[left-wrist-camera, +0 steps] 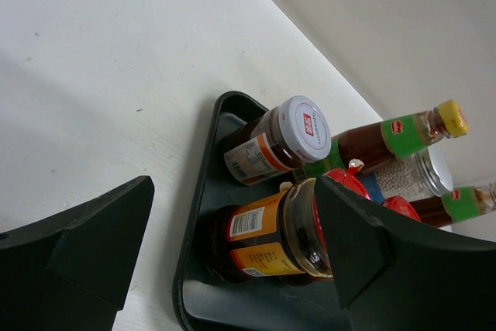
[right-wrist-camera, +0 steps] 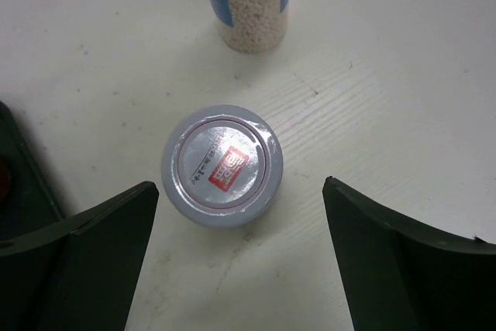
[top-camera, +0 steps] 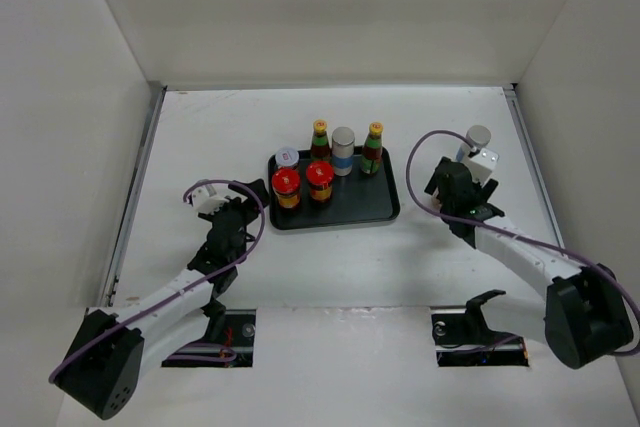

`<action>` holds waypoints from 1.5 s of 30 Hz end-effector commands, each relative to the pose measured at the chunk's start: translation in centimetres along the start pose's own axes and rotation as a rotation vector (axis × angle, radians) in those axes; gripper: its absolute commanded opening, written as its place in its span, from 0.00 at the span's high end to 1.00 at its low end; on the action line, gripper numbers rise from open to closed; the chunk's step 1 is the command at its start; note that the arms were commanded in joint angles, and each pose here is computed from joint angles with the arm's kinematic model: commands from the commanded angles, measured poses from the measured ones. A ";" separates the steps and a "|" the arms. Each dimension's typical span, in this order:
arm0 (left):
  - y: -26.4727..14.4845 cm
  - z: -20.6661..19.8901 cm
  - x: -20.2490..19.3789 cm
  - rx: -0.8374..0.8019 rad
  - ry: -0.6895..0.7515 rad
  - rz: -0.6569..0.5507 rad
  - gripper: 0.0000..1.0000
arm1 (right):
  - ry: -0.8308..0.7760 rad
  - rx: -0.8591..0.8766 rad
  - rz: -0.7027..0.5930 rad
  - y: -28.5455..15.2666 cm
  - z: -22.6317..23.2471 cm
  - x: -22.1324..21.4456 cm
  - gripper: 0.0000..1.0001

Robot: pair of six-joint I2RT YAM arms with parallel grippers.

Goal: Organize the condiment bottles

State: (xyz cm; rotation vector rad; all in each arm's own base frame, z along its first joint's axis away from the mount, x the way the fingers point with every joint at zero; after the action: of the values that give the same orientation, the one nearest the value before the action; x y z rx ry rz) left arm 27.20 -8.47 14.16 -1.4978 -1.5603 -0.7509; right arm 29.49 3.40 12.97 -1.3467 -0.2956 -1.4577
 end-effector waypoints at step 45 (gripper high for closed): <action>0.3 -0.3 0.4 -0.024 -0.043 -0.019 0.15 | -0.210 0.661 0.141 -9.0 24.1 -11.3 0.18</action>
State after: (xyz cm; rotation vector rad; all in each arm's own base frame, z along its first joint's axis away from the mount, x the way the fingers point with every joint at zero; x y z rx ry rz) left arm 27.44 -8.48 13.91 -1.5133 -1.5581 -0.7409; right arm 31.68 28.45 10.32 -1.1358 -0.7053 -0.8426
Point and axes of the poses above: each gripper's point midway between its finger pads, its own y axis out along the fingers, its own z axis along the line the jaws close on, x = y × z, the point moved 3 cm from there along -y, back along the fingers, and after that the axes turned 15 degrees about y, right-handed, at the moved point
